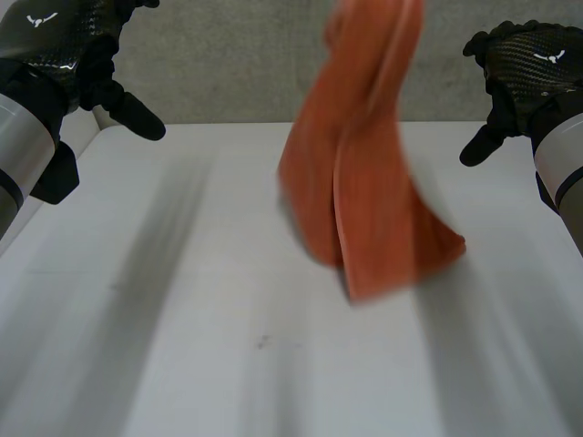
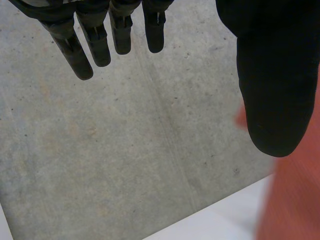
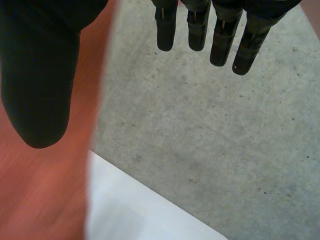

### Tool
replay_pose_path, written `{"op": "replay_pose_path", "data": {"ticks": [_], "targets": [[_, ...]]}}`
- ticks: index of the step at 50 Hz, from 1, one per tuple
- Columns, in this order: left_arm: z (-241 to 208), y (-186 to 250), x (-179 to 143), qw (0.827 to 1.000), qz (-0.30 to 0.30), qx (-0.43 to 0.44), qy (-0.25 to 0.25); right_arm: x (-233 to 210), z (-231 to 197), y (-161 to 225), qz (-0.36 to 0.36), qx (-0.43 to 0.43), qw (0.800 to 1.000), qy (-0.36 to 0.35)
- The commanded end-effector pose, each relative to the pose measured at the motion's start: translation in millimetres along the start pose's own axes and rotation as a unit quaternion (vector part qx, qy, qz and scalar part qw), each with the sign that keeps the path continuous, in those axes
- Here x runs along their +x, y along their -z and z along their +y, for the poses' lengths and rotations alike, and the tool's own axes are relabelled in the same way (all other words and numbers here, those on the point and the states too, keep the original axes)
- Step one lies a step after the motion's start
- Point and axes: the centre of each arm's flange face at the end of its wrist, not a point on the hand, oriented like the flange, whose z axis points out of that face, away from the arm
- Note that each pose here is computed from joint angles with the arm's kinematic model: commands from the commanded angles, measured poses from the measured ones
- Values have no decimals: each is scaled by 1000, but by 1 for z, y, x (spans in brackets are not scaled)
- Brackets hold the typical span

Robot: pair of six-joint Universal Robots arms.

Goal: Fold the laundry

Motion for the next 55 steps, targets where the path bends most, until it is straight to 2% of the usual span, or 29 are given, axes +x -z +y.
{"op": "replay_pose_path", "data": {"ticks": [1,9,20,28,33,34,37,39,41,45,55], "targets": [[1,-1,0,1000,-1,1,0,1,0,-1,2,-1,1000,0],[2,-2,-3,1000,-4,0,-1,2,2,-4,-1,1,1000,0],[26,-10,-2,999,-1,-33,-3,-11,21,-8,-56,-33,998,10],[75,-29,17,995,57,-83,0,-17,48,-8,-76,-109,991,9],[94,-35,34,990,99,-96,2,-4,72,-12,-57,-148,987,-7],[116,-42,53,984,141,-104,-11,-3,75,-12,-54,-152,987,-14],[142,-50,66,977,172,-112,-50,-4,91,-13,-63,-173,982,-48],[149,-52,68,976,176,-113,-63,-5,97,-15,-68,-179,980,-61],[176,-59,75,968,192,-124,-107,-4,115,-20,-79,-197,971,-112],[206,-64,85,959,209,-133,-141,-1,125,-23,-78,-207,963,-154],[253,-68,104,946,258,-132,-146,-7,164,-30,-74,-252,949,-173]]}}
